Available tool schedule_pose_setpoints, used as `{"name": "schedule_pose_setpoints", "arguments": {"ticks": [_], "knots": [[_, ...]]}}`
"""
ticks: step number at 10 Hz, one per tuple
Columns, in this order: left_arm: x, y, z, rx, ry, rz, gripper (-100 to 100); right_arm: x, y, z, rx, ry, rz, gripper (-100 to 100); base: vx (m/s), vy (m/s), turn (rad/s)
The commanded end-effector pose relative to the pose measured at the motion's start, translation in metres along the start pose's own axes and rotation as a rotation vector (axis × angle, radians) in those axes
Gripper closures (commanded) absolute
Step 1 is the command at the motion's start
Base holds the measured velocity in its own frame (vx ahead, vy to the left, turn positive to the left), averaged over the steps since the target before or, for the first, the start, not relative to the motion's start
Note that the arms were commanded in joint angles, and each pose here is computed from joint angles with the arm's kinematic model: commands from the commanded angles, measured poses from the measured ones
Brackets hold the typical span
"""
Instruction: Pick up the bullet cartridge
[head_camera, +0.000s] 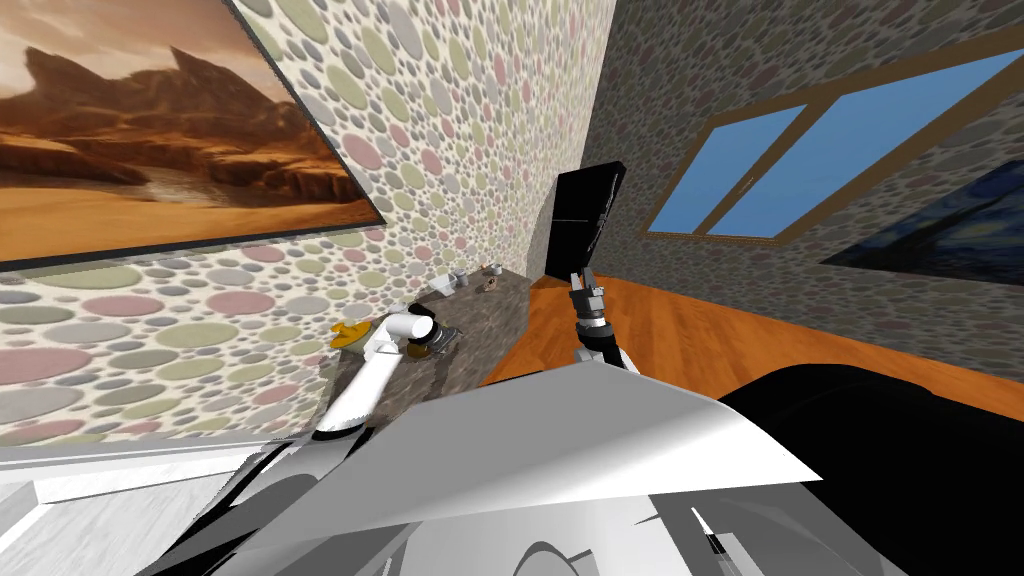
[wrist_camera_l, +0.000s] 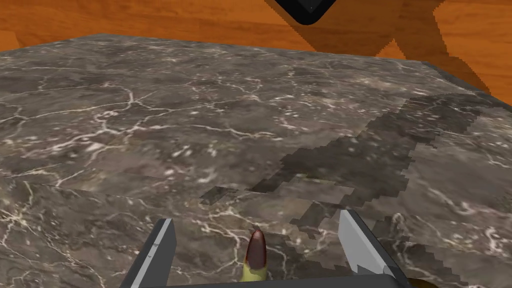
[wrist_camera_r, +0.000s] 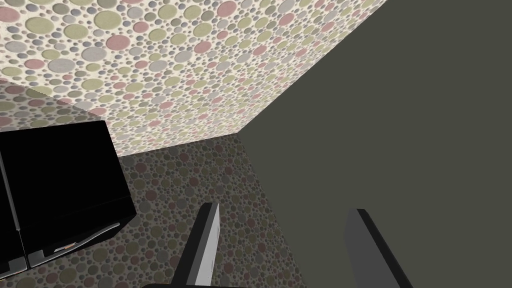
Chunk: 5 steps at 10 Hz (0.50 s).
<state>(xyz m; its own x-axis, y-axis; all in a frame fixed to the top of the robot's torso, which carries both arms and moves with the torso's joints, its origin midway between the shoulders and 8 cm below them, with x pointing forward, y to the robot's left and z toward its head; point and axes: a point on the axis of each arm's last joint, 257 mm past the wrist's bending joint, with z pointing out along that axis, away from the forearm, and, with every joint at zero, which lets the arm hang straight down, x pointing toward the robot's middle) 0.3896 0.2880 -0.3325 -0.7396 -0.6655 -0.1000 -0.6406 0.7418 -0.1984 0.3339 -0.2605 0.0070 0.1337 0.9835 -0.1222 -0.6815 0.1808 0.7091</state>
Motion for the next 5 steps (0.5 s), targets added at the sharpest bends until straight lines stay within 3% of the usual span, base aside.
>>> {"name": "schedule_pose_setpoints", "arguments": {"ticks": [1, 5], "knots": [[-0.001, 0.015, -0.001, -0.07, 0.019, 0.015, -100, 0.0, 0.0, 0.0, 0.0, 0.0, 0.0, 0, 0.114, 0.044, -0.108], [-0.012, 0.046, -0.008, -0.209, 0.045, 0.031, -100, 0.0, 0.0, 0.0, 0.0, 0.0, 0.0, 0, 0.134, 0.047, -0.099]]}}
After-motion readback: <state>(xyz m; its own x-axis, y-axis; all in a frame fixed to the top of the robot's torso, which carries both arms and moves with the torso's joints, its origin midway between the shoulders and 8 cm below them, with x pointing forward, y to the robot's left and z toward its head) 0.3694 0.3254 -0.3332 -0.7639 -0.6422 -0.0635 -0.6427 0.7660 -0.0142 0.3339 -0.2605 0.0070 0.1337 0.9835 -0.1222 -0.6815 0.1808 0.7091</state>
